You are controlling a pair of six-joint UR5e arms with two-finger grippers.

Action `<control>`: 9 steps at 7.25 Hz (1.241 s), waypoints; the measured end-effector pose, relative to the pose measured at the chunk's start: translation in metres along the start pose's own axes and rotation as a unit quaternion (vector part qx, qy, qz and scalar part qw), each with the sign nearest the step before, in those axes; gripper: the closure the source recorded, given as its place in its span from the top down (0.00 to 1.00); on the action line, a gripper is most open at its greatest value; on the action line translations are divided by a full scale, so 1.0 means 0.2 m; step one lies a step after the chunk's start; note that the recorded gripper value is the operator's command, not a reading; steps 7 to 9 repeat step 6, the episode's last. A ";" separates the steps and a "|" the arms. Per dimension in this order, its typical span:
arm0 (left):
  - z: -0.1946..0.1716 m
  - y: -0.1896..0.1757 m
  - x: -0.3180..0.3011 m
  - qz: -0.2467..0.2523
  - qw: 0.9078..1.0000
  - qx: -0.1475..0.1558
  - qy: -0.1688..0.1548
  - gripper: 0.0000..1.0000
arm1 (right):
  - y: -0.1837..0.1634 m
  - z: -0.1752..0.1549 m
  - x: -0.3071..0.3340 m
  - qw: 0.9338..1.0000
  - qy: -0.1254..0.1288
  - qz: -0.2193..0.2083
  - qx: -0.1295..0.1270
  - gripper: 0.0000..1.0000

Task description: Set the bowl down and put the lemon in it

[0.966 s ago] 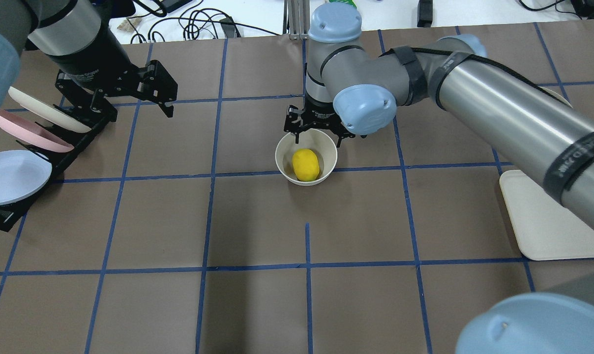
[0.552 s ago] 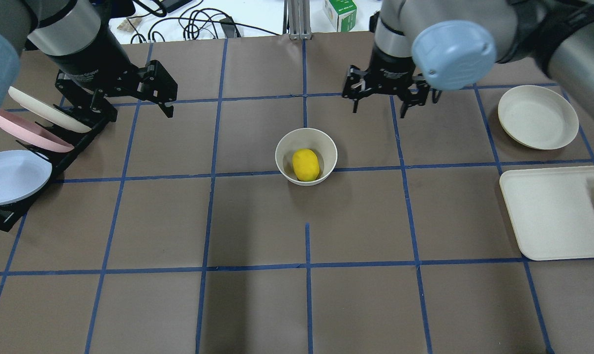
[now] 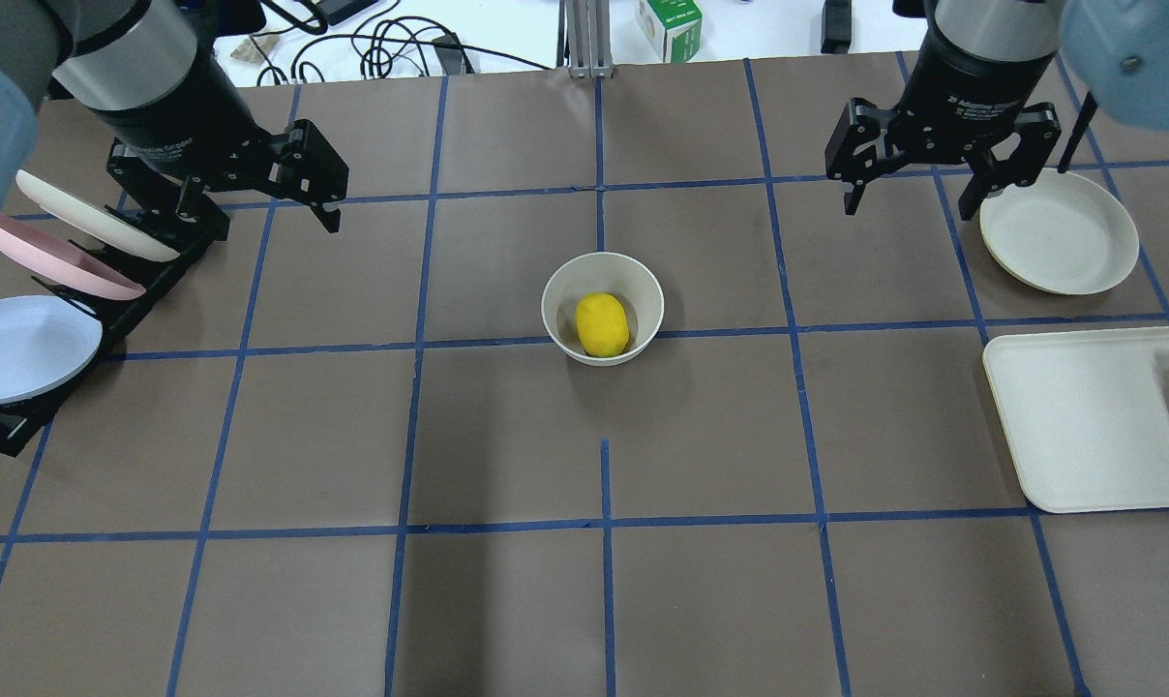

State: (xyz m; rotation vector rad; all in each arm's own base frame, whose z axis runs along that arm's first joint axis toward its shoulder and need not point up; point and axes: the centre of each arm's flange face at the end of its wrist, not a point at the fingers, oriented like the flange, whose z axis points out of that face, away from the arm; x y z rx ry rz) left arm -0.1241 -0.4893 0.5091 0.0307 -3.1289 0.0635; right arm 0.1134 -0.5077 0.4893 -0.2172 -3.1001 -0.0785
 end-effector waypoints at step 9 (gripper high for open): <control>0.00 0.00 0.00 0.002 1.000 0.000 0.000 1.00 | 0.05 -0.03 -0.01 1.000 -0.006 -0.006 -0.003 1.00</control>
